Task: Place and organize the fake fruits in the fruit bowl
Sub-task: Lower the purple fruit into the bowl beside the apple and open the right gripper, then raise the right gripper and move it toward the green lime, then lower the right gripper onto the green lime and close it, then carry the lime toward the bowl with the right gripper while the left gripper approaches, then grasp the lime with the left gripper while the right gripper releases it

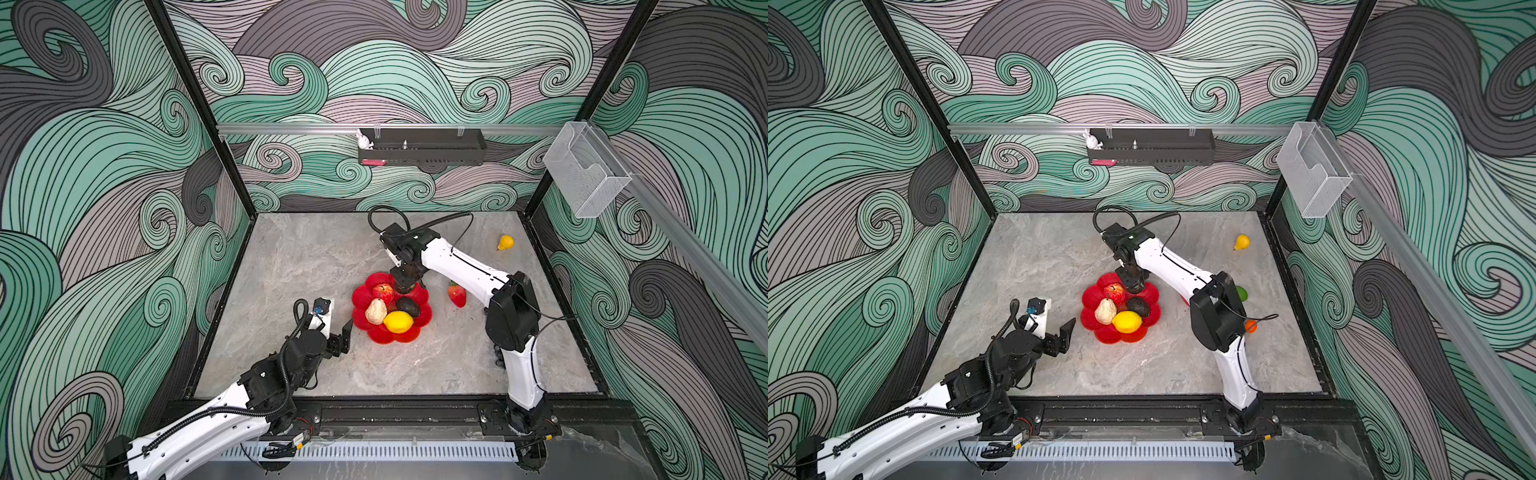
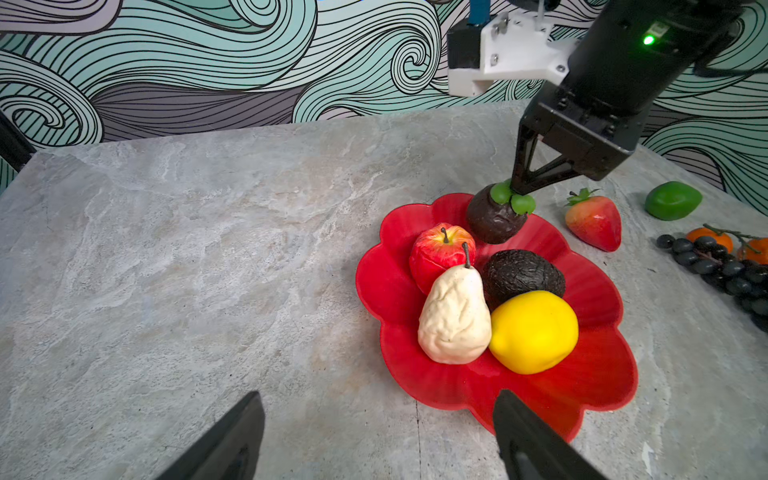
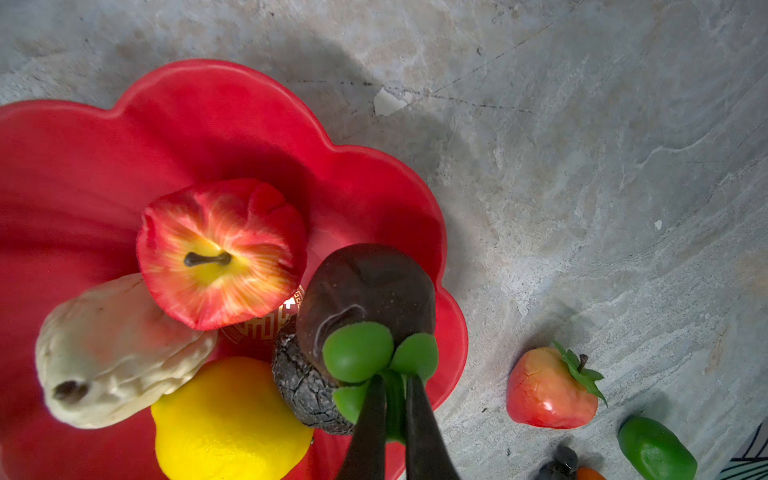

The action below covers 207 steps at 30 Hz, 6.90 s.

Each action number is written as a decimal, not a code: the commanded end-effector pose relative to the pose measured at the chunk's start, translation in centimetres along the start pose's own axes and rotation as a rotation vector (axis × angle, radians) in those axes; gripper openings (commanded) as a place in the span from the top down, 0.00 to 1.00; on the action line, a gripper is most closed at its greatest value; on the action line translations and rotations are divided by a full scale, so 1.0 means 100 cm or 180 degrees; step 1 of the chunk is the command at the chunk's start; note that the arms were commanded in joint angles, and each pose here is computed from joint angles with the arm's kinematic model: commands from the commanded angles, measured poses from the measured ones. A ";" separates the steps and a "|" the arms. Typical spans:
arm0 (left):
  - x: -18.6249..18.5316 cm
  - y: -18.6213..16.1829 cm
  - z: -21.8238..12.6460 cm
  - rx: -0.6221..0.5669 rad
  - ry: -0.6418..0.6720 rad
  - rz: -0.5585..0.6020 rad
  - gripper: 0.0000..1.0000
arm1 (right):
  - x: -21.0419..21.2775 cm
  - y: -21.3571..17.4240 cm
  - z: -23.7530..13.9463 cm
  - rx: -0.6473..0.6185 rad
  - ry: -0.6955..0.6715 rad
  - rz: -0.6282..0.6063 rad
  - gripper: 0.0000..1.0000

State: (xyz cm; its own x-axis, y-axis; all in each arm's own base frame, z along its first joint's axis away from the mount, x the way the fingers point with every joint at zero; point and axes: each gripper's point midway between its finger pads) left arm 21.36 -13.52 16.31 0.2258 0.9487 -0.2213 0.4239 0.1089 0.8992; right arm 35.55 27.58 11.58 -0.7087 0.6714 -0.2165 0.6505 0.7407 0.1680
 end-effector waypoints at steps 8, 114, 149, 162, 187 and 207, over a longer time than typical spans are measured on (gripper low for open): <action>0.004 0.002 -0.001 -0.0025 0.0052 0.0006 0.12 | 0.016 0.005 0.006 0.0143 -0.0039 -0.0221 0.99; 0.007 0.007 -0.008 -0.0116 0.0014 -0.0119 0.06 | -0.198 -0.244 0.079 -0.0106 -0.0466 0.4848 0.09; 0.007 0.006 -0.005 -0.0099 0.0043 -0.0078 0.06 | -0.209 -0.233 0.085 -0.0158 -0.0373 0.4363 0.54; -0.001 -0.006 0.009 0.0120 0.0076 0.0032 0.05 | -0.120 -0.125 -0.055 -0.1767 0.0446 0.2636 0.56; -0.089 0.049 0.020 0.1360 -0.0887 -0.1153 0.05 | 0.053 -0.083 -0.063 -0.2825 0.0487 0.0467 0.57; -0.165 0.031 0.041 0.2096 -0.1634 -0.1338 0.14 | 0.096 -0.080 -0.088 -0.3358 0.0603 -0.0028 0.57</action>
State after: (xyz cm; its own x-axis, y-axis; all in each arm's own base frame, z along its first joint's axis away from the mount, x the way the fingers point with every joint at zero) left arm 22.67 -28.76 19.87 0.2038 0.6485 -0.7334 0.9361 0.0902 0.3399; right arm 21.48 27.33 15.38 -0.7819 0.6187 -0.0764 0.1982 0.3629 0.9105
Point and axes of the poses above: each gripper's point midway between its finger pads, its own z axis out along the fingers, its own x axis along the line the jaws close on, y = z × x, and after that the axes turned 10 degrees about -z, right-handed
